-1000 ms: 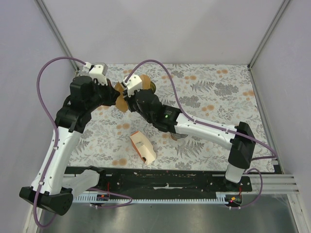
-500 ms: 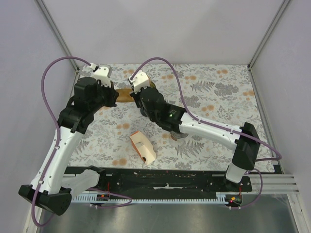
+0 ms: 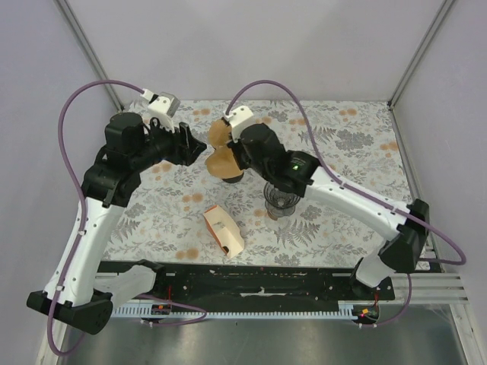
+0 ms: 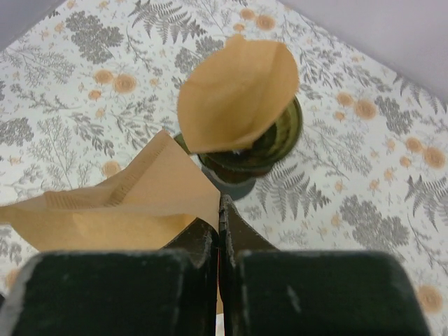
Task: Place the coffee filter in the dripper
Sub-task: Place the coffee filter in the coffee dripper.
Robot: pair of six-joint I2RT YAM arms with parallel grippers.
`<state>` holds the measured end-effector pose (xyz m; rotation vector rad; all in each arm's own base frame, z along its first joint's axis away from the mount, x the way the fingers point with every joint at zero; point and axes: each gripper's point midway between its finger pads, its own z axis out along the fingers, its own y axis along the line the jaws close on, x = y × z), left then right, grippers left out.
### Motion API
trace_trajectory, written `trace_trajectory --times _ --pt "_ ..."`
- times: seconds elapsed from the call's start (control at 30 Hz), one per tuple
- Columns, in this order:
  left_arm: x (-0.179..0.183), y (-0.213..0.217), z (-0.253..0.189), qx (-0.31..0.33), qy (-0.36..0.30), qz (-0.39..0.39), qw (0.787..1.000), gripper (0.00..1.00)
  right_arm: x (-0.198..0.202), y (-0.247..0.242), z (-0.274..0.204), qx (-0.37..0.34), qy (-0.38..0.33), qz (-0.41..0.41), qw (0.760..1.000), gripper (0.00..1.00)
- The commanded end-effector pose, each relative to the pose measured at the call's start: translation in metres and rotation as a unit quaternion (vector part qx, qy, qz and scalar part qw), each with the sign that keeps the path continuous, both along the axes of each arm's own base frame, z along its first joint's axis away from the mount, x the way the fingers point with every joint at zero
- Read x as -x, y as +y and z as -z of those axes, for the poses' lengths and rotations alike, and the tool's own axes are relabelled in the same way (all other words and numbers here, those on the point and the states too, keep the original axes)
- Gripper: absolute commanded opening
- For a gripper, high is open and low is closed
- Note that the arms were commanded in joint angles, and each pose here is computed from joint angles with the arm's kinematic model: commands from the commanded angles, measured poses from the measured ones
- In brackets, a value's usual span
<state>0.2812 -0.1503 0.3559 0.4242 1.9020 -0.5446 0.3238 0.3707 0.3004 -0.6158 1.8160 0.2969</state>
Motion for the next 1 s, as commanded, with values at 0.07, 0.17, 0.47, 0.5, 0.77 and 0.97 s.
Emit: trace_trajectory --times 0.07,0.17,0.47,0.5,0.77,0.97 --pt "0.01 -0.035 -0.04 0.053 -0.018 0.08 0.995 0.63 0.049 -0.062 -0.039 -0.021 0.08 -0.034 0.996 0.0" --pt "0.006 -0.048 -0.035 0.05 -0.012 0.094 0.994 0.63 0.063 -0.091 -0.03 0.003 0.119 -0.026 0.993 0.0" --pt "0.019 -0.111 -0.007 0.028 0.025 0.184 0.982 0.63 0.092 -0.144 0.019 0.059 0.234 -0.013 0.97 0.0" --pt "0.022 -0.117 -0.007 0.028 0.026 0.193 0.98 0.64 0.092 -0.147 0.024 0.065 0.244 -0.009 0.968 0.0" --pt "0.038 -0.154 0.01 0.009 0.04 0.248 0.968 0.67 0.091 -0.159 0.043 0.094 0.282 0.004 0.955 0.0" --pt "0.043 -0.17 0.037 -0.026 0.043 0.265 0.963 0.68 0.088 -0.166 0.053 0.106 0.297 0.013 0.949 0.0"
